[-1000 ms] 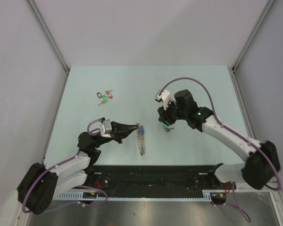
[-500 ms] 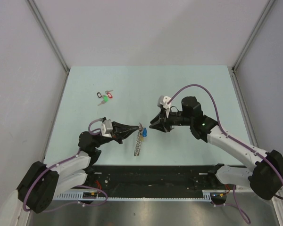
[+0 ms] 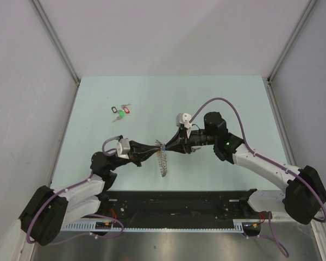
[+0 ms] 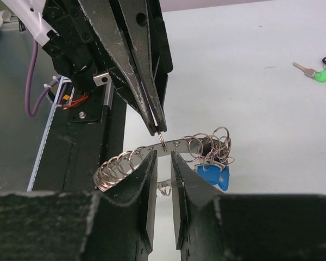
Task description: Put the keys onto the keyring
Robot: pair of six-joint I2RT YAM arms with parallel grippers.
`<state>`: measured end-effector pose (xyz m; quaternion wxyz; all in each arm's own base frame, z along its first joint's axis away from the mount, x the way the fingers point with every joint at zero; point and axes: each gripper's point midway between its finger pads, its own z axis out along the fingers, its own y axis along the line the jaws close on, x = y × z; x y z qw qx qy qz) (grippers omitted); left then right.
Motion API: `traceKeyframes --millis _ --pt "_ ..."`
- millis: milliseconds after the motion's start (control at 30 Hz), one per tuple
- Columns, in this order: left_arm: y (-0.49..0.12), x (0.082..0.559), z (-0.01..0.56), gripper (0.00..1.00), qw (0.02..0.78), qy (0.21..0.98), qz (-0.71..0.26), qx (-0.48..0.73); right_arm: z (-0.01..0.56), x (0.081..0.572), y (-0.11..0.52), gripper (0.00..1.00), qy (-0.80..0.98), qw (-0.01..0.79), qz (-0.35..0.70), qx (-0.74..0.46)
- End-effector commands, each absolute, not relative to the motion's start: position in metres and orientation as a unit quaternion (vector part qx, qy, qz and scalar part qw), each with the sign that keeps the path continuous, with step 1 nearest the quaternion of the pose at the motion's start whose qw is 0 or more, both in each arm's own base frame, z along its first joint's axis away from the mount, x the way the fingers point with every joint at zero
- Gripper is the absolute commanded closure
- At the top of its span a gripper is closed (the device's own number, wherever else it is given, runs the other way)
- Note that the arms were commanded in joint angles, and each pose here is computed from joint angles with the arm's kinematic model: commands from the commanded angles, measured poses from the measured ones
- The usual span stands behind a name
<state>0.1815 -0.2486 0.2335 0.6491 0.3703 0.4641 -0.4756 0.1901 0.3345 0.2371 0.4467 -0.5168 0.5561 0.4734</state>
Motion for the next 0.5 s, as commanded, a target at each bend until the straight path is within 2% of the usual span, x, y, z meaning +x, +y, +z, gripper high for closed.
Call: traceKeyframes --millis 0,467 --pt "-0.248 0.171 0.283 1.00 0.701 0.375 -0.475 0.377 0.249 0.185 0.342 0.80 0.522 0.456 0.490 -0.530" --pt "-0.248 0.166 0.288 1.00 0.701 0.364 -0.486 0.375 0.233 0.187 0.348 0.82 0.534 0.438 0.492 -0.531"
